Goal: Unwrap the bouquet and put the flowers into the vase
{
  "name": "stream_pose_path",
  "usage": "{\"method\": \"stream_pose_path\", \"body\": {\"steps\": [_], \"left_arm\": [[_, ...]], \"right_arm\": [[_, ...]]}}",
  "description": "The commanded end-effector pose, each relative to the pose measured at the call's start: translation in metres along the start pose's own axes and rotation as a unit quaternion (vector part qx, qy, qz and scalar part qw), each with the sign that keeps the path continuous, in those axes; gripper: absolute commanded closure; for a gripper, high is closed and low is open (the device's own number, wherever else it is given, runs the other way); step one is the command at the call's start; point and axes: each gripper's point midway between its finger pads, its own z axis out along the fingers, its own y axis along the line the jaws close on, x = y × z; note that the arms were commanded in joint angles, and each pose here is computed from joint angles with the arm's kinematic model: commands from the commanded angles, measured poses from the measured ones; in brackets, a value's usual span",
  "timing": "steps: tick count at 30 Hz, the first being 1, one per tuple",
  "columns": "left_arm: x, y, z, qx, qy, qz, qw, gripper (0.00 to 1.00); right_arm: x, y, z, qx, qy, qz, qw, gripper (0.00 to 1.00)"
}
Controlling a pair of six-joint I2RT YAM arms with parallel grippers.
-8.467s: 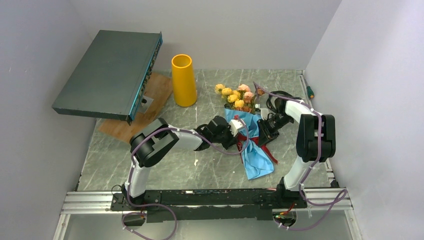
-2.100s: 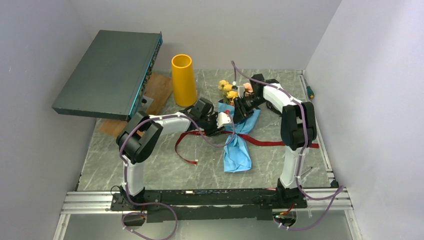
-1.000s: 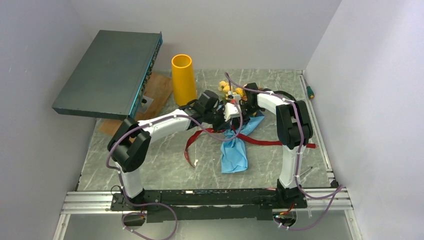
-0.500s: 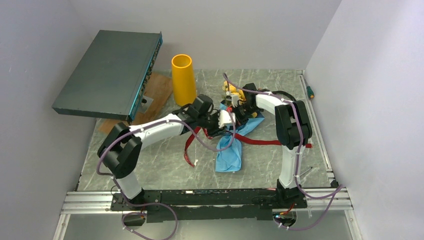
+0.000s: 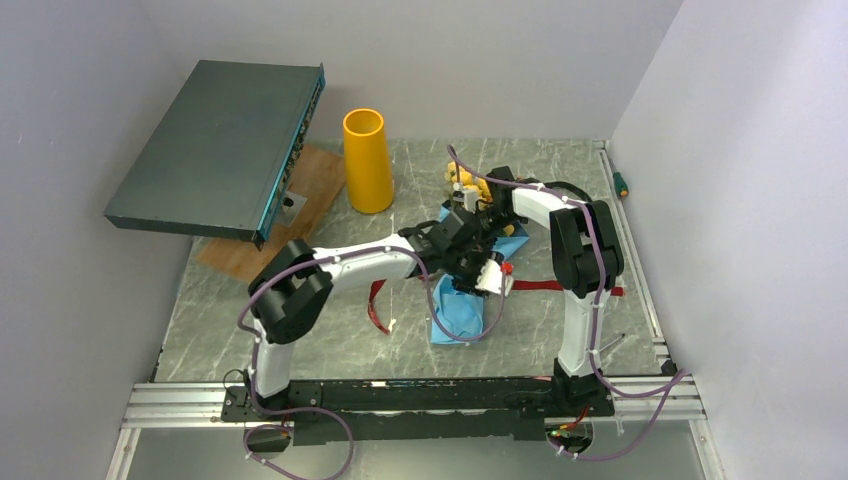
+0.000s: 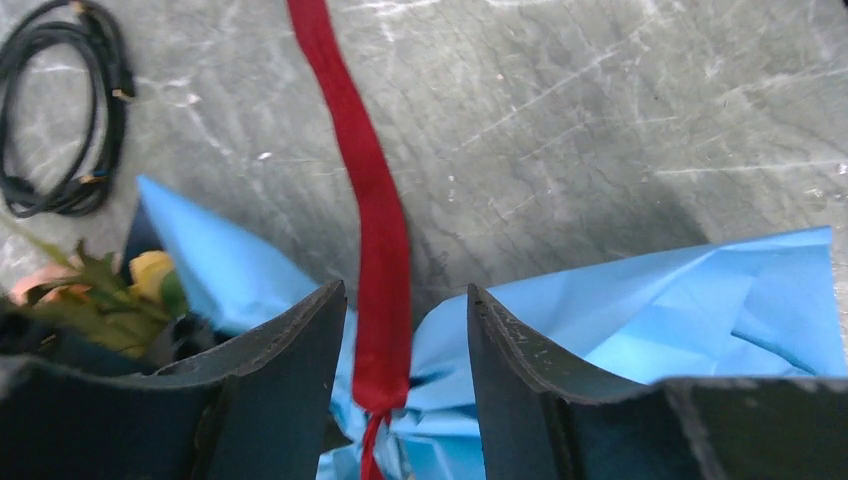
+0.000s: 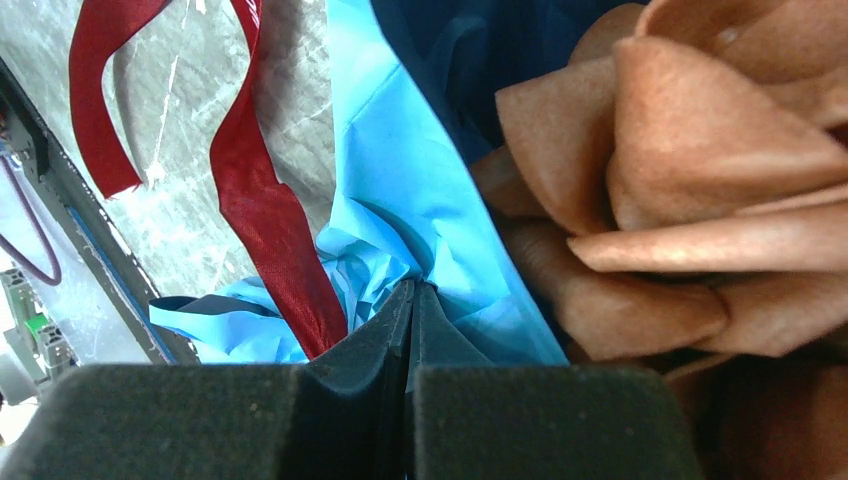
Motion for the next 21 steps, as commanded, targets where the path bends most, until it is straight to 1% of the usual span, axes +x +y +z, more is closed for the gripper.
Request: {"method": "stream_pose_path", "body": {"steps": [1,5,8,12,15,19,20,21], "left_arm": [[0.000,0.006,0.018,-0.005,0.019,0.052,0.998,0.44],[0.006,0.010,0.032,-0.006,0.038,0.065,0.997,0.44],[0.022,0.008,0.044,0.006,0.063,0.071,0.995,0.45],[0.039,0.016,0.057,-0.004,0.093,0.082,0.992,0.44],[0.056,0.014,0.064,0.012,0.128,0.080,0.989,0.43],[0.073,0.011,0.066,0.021,0.161,0.081,0.983,0.42],[0.078,0.009,0.065,0.029,0.172,0.076,0.982,0.42],[0.080,0.005,0.064,0.040,0.180,0.071,0.980,0.46]], "right_arm": [[0.032,-0.022,0.018,0.023,0.055,0.012,0.998,1.00],[0.033,-0.020,0.018,0.021,0.055,0.009,0.998,1.00],[0.036,-0.019,0.019,0.017,0.057,0.011,0.998,1.00],[0.039,-0.018,0.020,0.015,0.057,0.013,0.998,1.00],[0.042,-0.017,0.021,0.013,0.058,0.015,0.998,1.00],[0.044,-0.020,0.022,0.015,0.061,0.014,0.998,1.00],[0.045,-0.021,0.023,0.016,0.063,0.013,0.998,1.00],[0.046,-0.022,0.024,0.017,0.064,0.011,0.998,1.00]]}}
